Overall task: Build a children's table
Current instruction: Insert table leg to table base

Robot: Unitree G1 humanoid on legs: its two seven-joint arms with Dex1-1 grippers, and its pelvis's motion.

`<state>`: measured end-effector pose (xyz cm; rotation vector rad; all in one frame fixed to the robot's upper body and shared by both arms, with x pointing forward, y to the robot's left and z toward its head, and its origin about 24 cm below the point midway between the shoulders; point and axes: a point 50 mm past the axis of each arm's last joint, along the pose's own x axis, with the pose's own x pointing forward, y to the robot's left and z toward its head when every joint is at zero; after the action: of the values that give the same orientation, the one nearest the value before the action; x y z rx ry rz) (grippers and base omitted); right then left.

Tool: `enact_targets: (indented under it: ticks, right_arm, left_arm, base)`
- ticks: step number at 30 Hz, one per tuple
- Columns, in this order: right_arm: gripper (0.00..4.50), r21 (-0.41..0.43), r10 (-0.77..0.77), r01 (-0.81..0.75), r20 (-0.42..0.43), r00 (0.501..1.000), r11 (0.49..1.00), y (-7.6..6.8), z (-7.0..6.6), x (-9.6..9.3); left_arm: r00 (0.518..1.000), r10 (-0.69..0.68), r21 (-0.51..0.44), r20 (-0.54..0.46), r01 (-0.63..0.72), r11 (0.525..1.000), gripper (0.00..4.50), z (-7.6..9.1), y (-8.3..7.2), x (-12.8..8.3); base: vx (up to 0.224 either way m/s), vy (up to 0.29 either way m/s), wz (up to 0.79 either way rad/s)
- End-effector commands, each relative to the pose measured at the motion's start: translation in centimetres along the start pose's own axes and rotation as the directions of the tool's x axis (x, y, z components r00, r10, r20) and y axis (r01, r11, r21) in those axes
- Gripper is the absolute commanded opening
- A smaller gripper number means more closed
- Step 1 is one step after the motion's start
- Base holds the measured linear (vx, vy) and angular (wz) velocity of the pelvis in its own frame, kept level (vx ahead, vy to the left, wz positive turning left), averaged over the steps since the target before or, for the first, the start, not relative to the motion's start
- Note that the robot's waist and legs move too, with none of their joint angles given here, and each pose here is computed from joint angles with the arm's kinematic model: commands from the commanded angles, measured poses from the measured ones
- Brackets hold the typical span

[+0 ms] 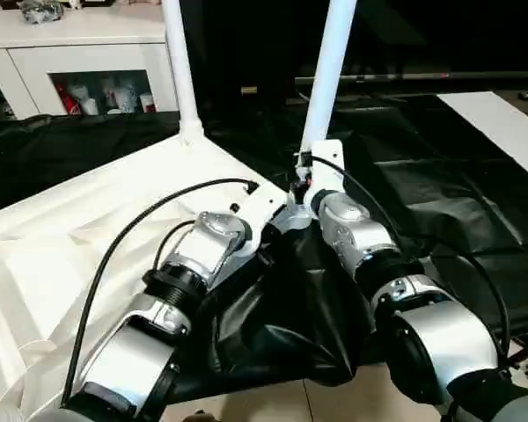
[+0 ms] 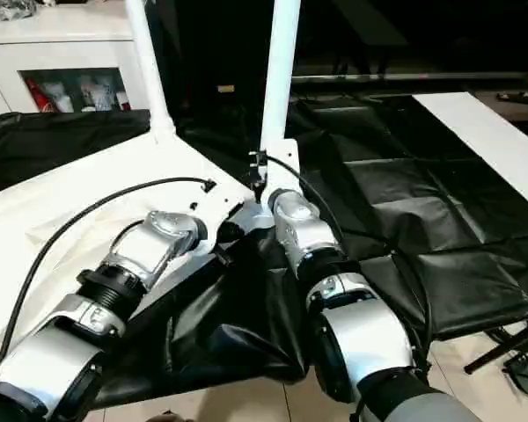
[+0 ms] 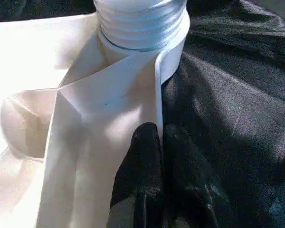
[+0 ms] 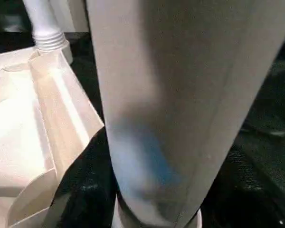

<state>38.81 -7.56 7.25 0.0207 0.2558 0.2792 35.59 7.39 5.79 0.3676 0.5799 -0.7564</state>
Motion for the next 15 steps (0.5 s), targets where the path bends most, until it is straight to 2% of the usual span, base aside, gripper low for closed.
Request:
enact_targets:
  ticks: [1,3,8,10,11,13,15]
  right_arm:
    - [2.59,0.042,-0.011,0.017,-0.138,0.990,0.999,-1.3,-3.7,-0.8]
    - [2.78,0.041,0.025,-0.022,-0.074,0.997,0.999,-1.3,-2.3,-0.5]
    - [3.13,0.015,0.063,-0.063,-0.003,0.998,0.998,-1.8,-0.8,-0.5]
    - [3.41,-0.012,0.111,-0.110,0.030,0.993,0.994,-2.0,-0.2,-0.6]
    - [3.41,-0.033,0.164,-0.163,0.044,0.985,0.986,-2.1,0.1,-0.7]
    - [3.51,-0.068,0.244,-0.240,0.053,0.968,0.968,-2.4,0.4,-1.0]
    - [3.68,-0.144,0.325,-0.319,0.019,0.946,0.937,-2.9,0.1,-1.6]
  left_arm:
    - [1.000,0.021,0.037,0.019,-0.022,0.999,0.00,0.0,0.8,-0.5]
    - [1.000,0.013,0.070,0.027,-0.015,0.997,0.00,0.0,1.0,-0.8]
    - [0.999,-0.006,0.101,0.034,0.003,0.995,0.00,-0.1,1.3,-1.1]
    - [0.999,-0.014,0.118,0.034,0.010,0.993,0.00,-0.3,1.4,-1.3]
    - [0.999,-0.022,0.135,0.034,0.017,0.991,0.00,-0.4,1.6,-1.5]
    - [0.999,-0.034,0.156,0.035,0.028,0.987,0.00,-0.7,1.8,-1.8]
    - [0.998,-0.053,0.189,0.039,0.045,0.981,0.00,-1.0,1.9,-2.1]
  base:
    - [0.000,0.000,0.00]
    - [0.000,0.000,0.00]
    - [0.011,-0.005,0.00]
    - [0.000,0.000,0.00]
    - [0.000,0.000,0.00]
    - [0.000,0.000,0.00]
    - [0.000,0.000,0.00]
